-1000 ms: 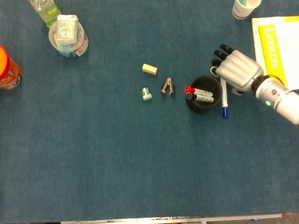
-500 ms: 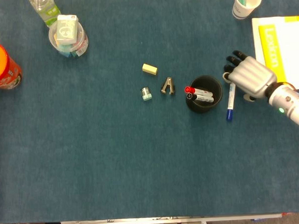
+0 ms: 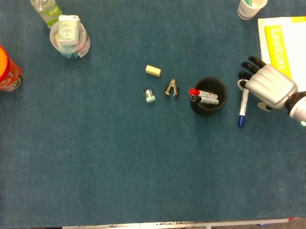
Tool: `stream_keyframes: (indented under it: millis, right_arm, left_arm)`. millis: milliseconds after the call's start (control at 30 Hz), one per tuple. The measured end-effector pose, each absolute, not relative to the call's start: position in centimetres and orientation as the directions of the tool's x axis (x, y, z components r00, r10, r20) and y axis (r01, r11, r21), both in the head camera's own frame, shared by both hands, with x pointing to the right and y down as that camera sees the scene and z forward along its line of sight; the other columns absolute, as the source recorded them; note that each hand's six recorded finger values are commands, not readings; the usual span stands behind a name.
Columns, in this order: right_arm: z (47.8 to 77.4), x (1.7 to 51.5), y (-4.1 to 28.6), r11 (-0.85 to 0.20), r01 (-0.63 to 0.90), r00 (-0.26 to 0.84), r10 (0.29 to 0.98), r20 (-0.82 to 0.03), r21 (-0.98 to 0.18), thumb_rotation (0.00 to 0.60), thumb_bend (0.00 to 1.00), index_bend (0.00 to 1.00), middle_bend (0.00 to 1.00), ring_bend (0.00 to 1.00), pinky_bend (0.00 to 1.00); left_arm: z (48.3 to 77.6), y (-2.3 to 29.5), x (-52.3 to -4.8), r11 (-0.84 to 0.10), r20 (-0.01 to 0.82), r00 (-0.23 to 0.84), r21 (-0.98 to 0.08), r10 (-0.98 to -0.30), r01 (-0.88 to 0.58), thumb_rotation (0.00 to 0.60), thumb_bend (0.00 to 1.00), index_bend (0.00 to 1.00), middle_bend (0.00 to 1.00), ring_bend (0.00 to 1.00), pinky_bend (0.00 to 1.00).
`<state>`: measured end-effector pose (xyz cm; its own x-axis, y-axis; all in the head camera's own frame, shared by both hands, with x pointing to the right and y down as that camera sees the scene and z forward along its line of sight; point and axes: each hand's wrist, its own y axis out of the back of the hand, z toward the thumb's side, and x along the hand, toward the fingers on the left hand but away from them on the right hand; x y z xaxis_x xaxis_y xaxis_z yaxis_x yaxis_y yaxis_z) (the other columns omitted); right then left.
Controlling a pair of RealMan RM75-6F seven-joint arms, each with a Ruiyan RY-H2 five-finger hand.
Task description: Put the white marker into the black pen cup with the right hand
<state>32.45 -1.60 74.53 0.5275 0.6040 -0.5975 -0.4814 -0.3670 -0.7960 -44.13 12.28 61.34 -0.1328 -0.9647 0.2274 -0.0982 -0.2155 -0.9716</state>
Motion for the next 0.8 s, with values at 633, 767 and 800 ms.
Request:
stream_keyframes:
  millis: [633,767,800]
  right_arm:
    - [75.7,31.0,2.4,-0.375,-0.474,0.586,0.542,-0.603,-0.797,0.600,0.14,0.44,0.30,0.12,0.10]
    - [76.1,31.0,2.9,-0.383,-0.476,0.586,0.534,-0.610,-0.792,0.600,0.16,0.44,0.30,0.12,0.10]
    - [76.1,30.9,3.0,-0.383,-0.475,0.587,0.533,-0.609,-0.792,0.600,0.18,0.44,0.30,0.12,0.10]
  left_arm:
    - [60.6,13.2,-44.6,-0.206,0.220,-0.151,-0.973,-0.964,-0.102,0.600,0.46,0.23,0.20,0.20,0.16]
    - [60.6,13.2,-44.6,-0.204,0.218,-0.150,-0.974,-0.964,-0.103,0.600,0.46,0.23,0.20,0.20,0.16]
    - [60.6,13.2,-44.6,-0.204,0.218,-0.150,-0.974,-0.964,-0.103,0.600,0.46,0.23,0.20,0.20,0.16]
